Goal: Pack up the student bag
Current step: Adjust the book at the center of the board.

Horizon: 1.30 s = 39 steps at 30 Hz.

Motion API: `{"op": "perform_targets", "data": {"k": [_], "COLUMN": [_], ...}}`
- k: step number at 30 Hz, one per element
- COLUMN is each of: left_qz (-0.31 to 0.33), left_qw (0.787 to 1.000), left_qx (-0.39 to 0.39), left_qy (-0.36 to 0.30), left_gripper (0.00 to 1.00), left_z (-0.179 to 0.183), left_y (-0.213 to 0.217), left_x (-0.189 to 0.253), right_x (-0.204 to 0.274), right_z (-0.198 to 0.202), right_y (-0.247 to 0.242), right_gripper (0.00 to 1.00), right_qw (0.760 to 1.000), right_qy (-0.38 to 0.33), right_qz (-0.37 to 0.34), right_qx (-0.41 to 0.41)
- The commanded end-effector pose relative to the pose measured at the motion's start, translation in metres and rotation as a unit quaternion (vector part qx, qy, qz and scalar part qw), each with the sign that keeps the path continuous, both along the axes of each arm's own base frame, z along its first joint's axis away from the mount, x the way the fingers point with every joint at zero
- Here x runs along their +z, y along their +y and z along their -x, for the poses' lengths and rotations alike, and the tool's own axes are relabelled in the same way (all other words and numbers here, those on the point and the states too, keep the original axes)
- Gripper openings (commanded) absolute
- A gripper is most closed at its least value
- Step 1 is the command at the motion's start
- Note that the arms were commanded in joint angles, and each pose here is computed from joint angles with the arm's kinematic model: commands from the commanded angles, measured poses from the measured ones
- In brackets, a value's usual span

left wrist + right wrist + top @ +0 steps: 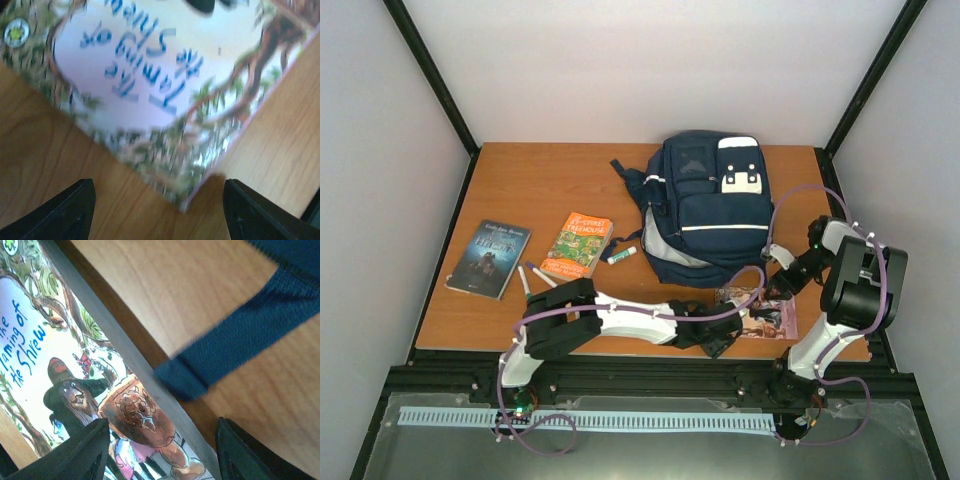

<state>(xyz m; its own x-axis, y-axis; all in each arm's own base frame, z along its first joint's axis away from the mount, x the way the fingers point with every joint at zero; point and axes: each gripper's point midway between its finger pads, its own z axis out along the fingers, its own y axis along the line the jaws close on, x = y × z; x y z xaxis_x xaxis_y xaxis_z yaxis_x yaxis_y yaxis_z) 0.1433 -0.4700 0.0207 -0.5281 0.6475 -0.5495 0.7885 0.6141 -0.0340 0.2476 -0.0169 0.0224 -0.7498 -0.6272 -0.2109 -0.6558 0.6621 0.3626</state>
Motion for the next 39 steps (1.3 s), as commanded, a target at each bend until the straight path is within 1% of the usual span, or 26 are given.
{"op": "perform_targets", "data": {"k": [1, 4, 8, 13, 20, 23, 27, 28, 29, 31, 33, 34, 35, 39], "left_qz": [-0.008, -0.017, 0.007, 0.019, 0.024, 0.015, 0.031, 0.037, 0.054, 0.073, 0.088, 0.109, 0.110, 0.125], "left_qw": [1.000, 0.998, 0.997, 0.995, 0.992, 0.992, 0.990, 0.990, 0.989, 0.986, 0.984, 0.981, 0.980, 0.973], "left_qx": [0.013, 0.044, 0.069, 0.093, 0.112, 0.113, 0.125, 0.128, 0.134, 0.146, 0.152, 0.153, 0.155, 0.154], "left_qy": [-0.026, -0.036, -0.022, -0.026, -0.049, -0.054, -0.058, -0.050, -0.041, -0.015, 0.024, 0.041, 0.061, 0.122], "left_gripper": [0.72, 0.71, 0.69, 0.70, 0.70, 0.71, 0.75, 0.75, 0.76, 0.76, 0.76, 0.76, 0.76, 0.76], "left_z": [-0.018, -0.033, -0.054, -0.085, -0.133, -0.140, -0.137, -0.132, -0.128, -0.117, -0.100, -0.094, -0.086, -0.061], "left_y": [-0.021, -0.029, -0.047, -0.060, -0.079, -0.074, -0.060, -0.055, -0.050, -0.039, -0.027, -0.027, -0.021, -0.008], "left_x": [-0.007, -0.012, -0.010, -0.008, 0.003, 0.013, 0.049, 0.057, 0.074, 0.086, 0.087, 0.091, 0.082, 0.072], "right_x": [-0.021, -0.020, -0.018, -0.021, -0.024, -0.021, -0.014, -0.011, -0.007, 0.002, 0.010, 0.013, 0.015, 0.018], "right_z": [0.034, 0.039, 0.044, 0.051, 0.064, 0.078, 0.080, 0.077, 0.073, 0.063, 0.055, 0.051, 0.047, 0.033], "right_y": [-0.017, -0.025, -0.036, -0.047, -0.050, -0.044, -0.046, -0.049, -0.051, -0.056, -0.058, -0.058, -0.057, -0.049], "right_gripper": [0.58, 0.55, 0.51, 0.48, 0.48, 0.49, 0.53, 0.53, 0.54, 0.54, 0.55, 0.55, 0.56, 0.57], "right_qw": [0.998, 0.998, 0.997, 0.997, 0.994, 0.993, 0.993, 0.993, 0.993, 0.993, 0.994, 0.994, 0.994, 0.995], "right_qy": [0.048, 0.054, 0.055, 0.063, 0.088, 0.100, 0.091, 0.085, 0.079, 0.059, 0.037, 0.028, 0.020, -0.004], "right_qz": [0.043, 0.044, 0.045, 0.047, 0.044, 0.041, 0.050, 0.053, 0.055, 0.062, 0.064, 0.064, 0.059, 0.042], "right_qx": [0.017, 0.006, -0.007, -0.024, -0.050, -0.049, -0.062, -0.068, -0.073, -0.080, -0.084, -0.085, -0.087, -0.086]}}
